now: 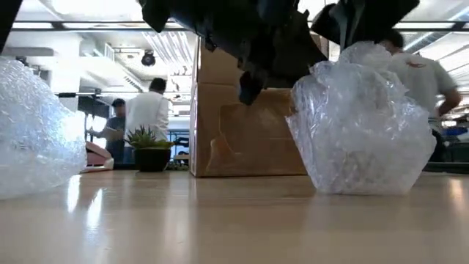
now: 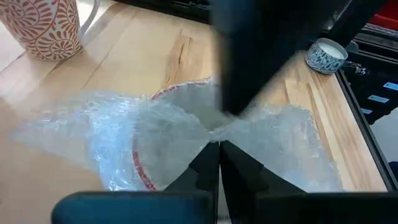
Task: Wrap mug
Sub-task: Wrap the gray mug with bubble wrap
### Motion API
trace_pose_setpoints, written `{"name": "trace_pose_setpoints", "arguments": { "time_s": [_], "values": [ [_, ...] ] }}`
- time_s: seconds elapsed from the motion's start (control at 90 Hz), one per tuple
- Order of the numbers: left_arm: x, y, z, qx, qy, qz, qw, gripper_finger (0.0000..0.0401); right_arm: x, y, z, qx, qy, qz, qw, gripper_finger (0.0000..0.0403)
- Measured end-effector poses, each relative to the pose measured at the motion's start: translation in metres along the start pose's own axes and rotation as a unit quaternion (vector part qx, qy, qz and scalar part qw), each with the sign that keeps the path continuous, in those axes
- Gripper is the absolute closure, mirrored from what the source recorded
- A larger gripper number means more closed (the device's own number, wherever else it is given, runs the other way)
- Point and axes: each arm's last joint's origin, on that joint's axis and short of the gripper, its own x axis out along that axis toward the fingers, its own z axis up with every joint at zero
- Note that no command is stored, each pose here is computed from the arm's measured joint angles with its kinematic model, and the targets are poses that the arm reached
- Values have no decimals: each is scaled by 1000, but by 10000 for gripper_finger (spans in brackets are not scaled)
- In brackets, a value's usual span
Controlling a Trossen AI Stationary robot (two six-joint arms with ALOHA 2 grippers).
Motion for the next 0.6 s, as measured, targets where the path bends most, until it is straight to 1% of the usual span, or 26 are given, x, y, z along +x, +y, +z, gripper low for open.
{"name": "trace_pose_setpoints", "arguments": {
  "time_s": [0.1, 0.244, 0.4, 0.478, 0.6],
  "values": [
    [0, 0, 0, 1, 0, 0, 1000, 401, 0, 5, 0, -8, -11, 15, 1000, 401],
    [-1, 0, 0, 1, 0, 0, 1000, 401, 31, 5, -11, -9, 35, 0, 999, 401],
    [-6, -1, 5, -1, -3, -7, 1000, 401, 55, -2, -18, -7, 64, -26, 998, 401],
    [-12, -3, 9, 0, -1, -20, 1000, 401, 64, -4, -20, -3, 70, -31, 997, 401],
    [-26, -9, 18, 0, 0, -43, 999, 401, 67, -5, -20, -5, 64, -28, 998, 401]
  ]
}}
